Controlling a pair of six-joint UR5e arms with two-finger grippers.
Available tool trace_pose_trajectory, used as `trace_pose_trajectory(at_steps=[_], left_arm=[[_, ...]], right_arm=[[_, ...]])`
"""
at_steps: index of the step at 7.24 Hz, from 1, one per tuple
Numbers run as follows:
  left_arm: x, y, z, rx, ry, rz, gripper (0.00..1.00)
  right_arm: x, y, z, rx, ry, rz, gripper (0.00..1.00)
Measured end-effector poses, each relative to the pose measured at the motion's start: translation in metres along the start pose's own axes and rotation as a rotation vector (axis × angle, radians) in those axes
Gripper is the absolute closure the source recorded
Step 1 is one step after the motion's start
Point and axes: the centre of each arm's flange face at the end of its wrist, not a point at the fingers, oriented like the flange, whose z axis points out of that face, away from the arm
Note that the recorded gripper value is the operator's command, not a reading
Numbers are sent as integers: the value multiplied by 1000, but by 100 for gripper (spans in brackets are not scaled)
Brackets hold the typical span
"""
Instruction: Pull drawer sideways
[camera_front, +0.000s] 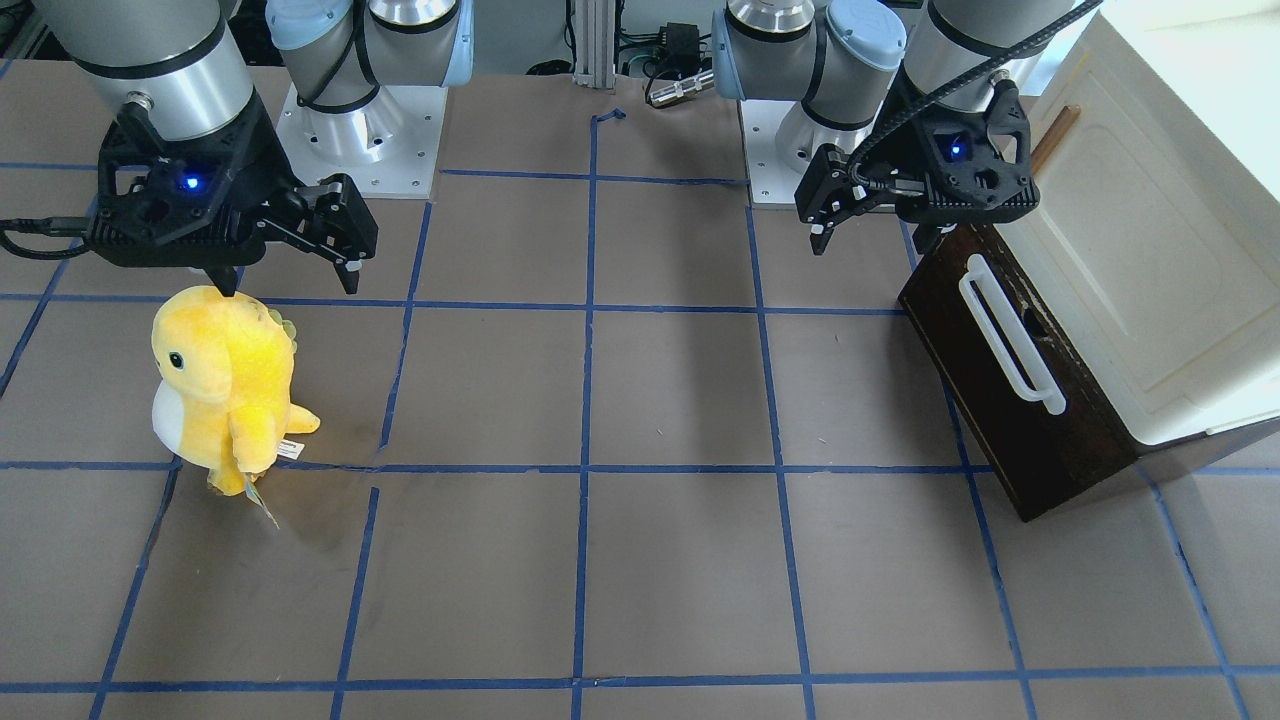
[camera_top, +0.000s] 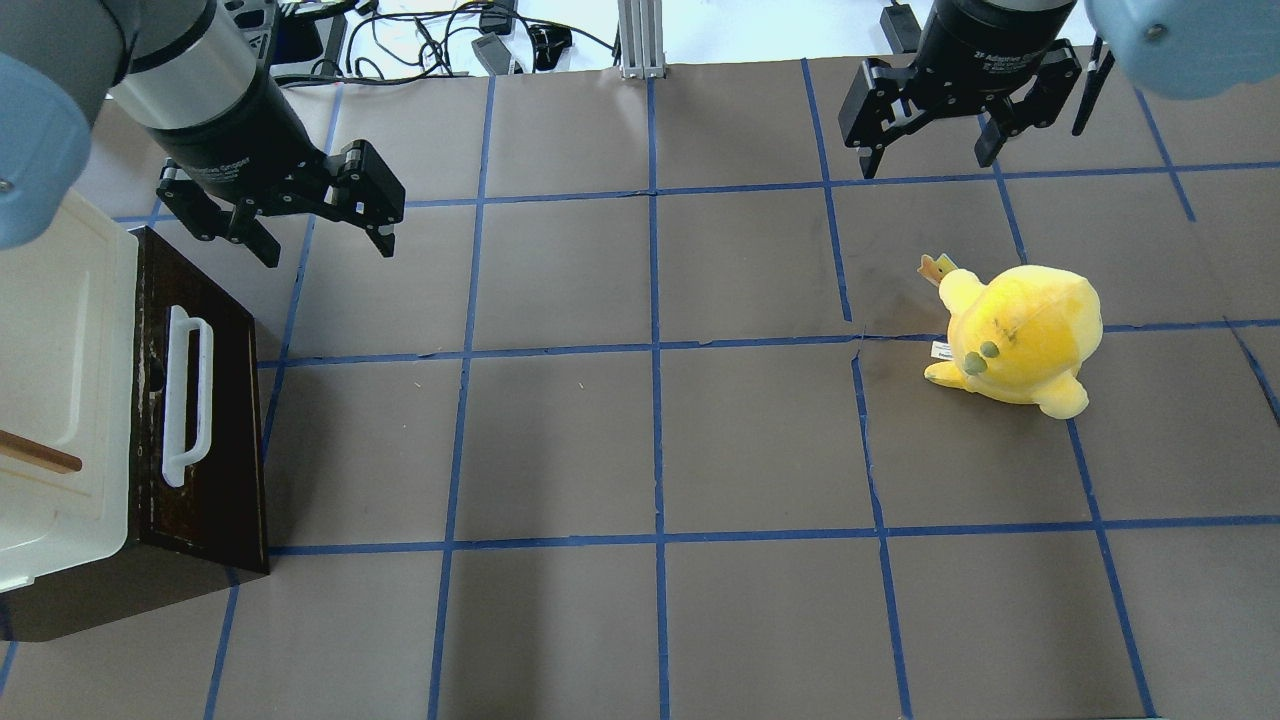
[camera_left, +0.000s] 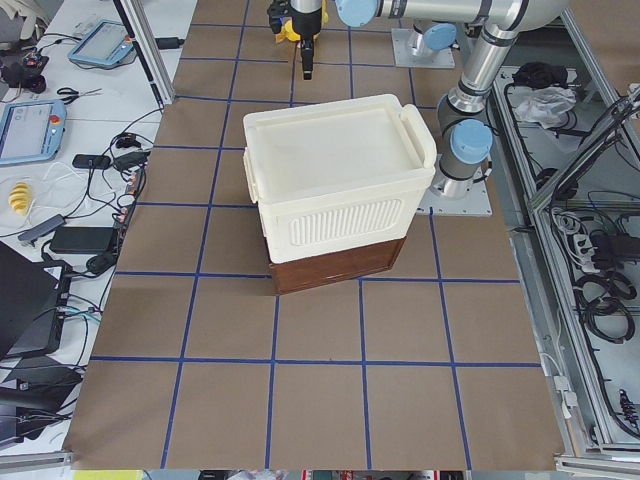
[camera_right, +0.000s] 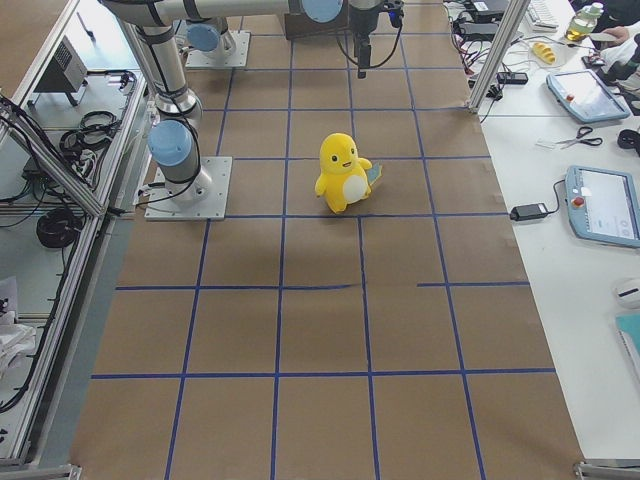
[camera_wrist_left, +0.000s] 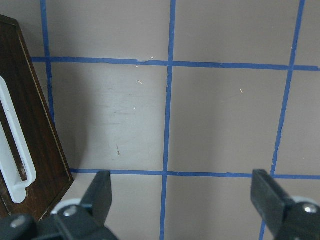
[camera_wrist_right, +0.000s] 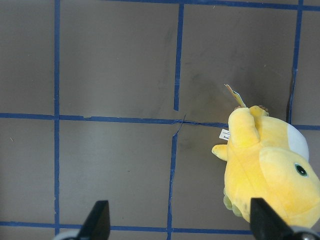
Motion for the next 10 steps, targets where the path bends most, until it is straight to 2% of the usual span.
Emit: trace_pose_trajectory(at_steps=[10], left_arm=[[-1,2,1,-7,-5,1,0]], right_arm=[[0,0,0,0,0,0,0]])
